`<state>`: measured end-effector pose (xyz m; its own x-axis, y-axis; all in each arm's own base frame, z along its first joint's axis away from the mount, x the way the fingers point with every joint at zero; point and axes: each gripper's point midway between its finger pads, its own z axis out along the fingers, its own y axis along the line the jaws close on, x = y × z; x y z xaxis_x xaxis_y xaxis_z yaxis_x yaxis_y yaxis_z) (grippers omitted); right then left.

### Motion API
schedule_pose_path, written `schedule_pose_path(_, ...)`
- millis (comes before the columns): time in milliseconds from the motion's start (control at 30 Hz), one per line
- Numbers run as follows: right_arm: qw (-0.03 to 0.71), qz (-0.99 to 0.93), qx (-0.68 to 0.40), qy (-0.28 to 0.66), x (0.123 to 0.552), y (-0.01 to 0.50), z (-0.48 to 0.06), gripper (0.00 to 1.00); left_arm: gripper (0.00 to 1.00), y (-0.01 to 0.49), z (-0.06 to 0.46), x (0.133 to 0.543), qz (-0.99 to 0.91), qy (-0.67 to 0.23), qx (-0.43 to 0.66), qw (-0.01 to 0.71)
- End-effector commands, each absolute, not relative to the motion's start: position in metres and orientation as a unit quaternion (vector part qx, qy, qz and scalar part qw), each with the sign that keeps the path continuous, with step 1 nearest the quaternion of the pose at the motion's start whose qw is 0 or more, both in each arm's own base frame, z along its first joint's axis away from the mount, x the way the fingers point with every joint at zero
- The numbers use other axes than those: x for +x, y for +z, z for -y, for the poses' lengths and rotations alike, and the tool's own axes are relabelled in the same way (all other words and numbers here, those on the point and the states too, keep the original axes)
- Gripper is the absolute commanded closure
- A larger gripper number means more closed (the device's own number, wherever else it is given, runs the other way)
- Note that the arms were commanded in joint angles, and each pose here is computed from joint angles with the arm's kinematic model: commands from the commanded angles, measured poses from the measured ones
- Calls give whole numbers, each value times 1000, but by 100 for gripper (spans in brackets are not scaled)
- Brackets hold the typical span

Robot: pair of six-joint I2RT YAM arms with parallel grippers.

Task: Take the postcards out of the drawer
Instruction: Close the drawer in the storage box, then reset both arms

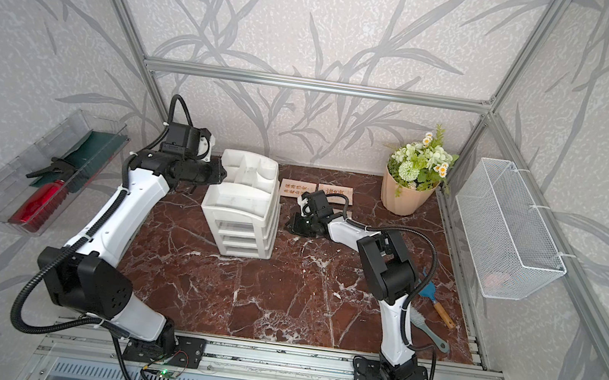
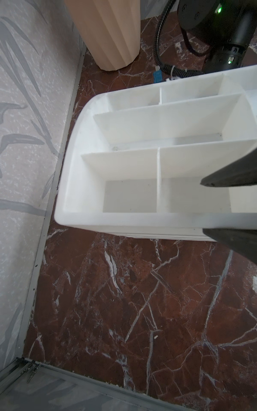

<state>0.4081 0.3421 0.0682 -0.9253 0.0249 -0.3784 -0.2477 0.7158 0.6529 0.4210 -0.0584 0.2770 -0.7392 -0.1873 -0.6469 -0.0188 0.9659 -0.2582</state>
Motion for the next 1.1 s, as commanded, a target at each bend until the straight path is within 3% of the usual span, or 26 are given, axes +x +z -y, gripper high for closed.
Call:
schedule_pose_path(0,222,-909,-73,346,412,94,-319,74,68,307,58,428,-912,-115,-46,392)
schedule_pose_path(200,266,-911,-70,308,410,117,-278,70,63,339,49,424,-897,-95,-45,429)
schedule_pose_path(300,293,-911,-75,281,406,131,-259,65,56,352,43,419,-886,-83,-48,454)
schedule_pose_path(533,360,-894,-48,261,398,170,-203,38,34,387,23,398,-842,-45,-68,534)
schedule_pose_path(767,437,-873,-50,210,386,220,-152,11,22,417,9,389,-815,-11,-71,574)
schedule_pose_path(800,441,-874,-47,199,385,227,-143,1,3,417,6,389,-816,-4,-76,573)
schedule_pose_path(1067,463,-871,60,154,384,242,-64,1,1,366,-27,396,-841,42,-151,518)
